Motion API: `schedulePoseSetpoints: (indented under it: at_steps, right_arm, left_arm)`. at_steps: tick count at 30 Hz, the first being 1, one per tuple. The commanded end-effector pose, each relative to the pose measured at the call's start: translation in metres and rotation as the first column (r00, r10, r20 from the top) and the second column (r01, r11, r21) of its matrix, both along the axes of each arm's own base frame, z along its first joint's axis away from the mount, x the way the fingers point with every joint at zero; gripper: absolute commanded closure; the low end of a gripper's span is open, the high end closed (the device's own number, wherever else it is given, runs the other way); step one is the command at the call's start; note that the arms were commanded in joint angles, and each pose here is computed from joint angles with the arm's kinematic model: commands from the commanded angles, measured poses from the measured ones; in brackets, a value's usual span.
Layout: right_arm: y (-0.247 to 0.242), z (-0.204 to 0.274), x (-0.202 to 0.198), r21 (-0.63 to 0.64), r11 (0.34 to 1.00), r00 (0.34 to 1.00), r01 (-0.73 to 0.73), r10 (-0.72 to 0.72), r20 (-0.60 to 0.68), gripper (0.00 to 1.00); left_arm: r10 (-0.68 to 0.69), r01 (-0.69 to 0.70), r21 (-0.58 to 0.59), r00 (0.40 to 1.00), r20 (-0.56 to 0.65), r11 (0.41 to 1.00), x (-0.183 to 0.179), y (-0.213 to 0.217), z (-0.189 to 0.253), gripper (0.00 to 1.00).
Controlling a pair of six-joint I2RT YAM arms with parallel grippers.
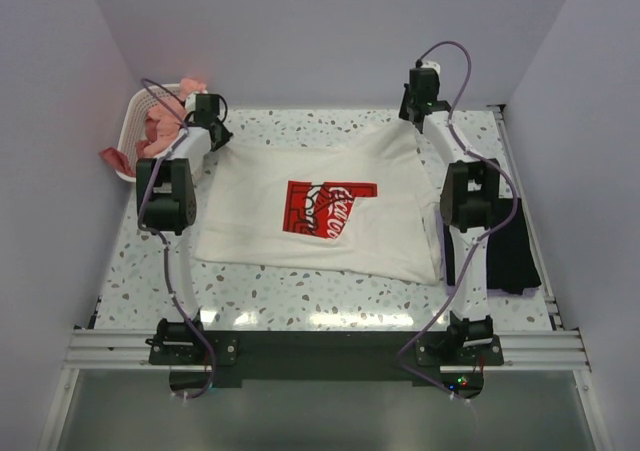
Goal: Fold and stack the t-shirts
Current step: Fold the tshirt
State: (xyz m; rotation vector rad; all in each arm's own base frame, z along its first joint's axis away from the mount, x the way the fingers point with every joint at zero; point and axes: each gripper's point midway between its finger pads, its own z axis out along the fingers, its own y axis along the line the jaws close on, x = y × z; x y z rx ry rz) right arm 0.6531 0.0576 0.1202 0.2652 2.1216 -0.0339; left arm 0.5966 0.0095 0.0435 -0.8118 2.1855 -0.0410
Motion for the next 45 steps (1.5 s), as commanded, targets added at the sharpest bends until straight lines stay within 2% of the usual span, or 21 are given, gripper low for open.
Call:
schedulePoseSetpoints:
  at_steps: [1, 15, 20, 28, 30, 31, 45]
  right_arm:
    - [-0.011, 0.068, -0.002, 0.025, 0.999, 0.99, 0.033, -0.036, 0.134, 1.0]
    - [-0.008, 0.086, -0.012, 0.059, 0.998, 0.99, 0.011, -0.019, 0.139, 1.0]
    - [-0.007, 0.092, -0.028, 0.081, 0.996, 0.992, 0.021, -0.031, 0.122, 1.0]
    - [-0.003, 0.065, -0.084, 0.157, 0.987, 0.999, 0.045, -0.044, -0.007, 1.0]
    - [-0.004, 0.075, -0.096, 0.179, 0.982, 0.999, 0.052, -0.054, 0.007, 1.0]
    - [-0.003, 0.062, -0.106, 0.186, 0.981, 0.998, 0.061, -0.057, -0.026, 1.0]
    - [0.0, 0.037, -0.206, 0.268, 0.961, 0.993, 0.073, -0.044, -0.111, 1.0]
  left_arm:
    - [0.047, -0.044, -0.025, 0.991, 0.128, 0.999, 0.01, 0.025, 0.051, 1.0]
    - [0.015, -0.01, -0.036, 0.989, 0.145, 0.999, 0.012, 0.034, 0.061, 1.0]
    - [-0.004, 0.011, -0.046, 0.989, 0.149, 0.999, 0.011, 0.033, 0.064, 1.0]
    - [-0.015, 0.023, -0.05, 0.987, 0.158, 0.999, -0.006, 0.034, 0.074, 1.0]
    - [-0.014, 0.021, -0.046, 0.989, 0.146, 0.999, -0.014, 0.035, 0.072, 1.0]
    - [-0.015, 0.021, -0.046, 0.99, 0.143, 0.999, -0.019, 0.035, 0.073, 1.0]
    - [-0.033, 0.039, -0.051, 0.992, 0.118, 0.998, -0.062, 0.032, 0.073, 1.0]
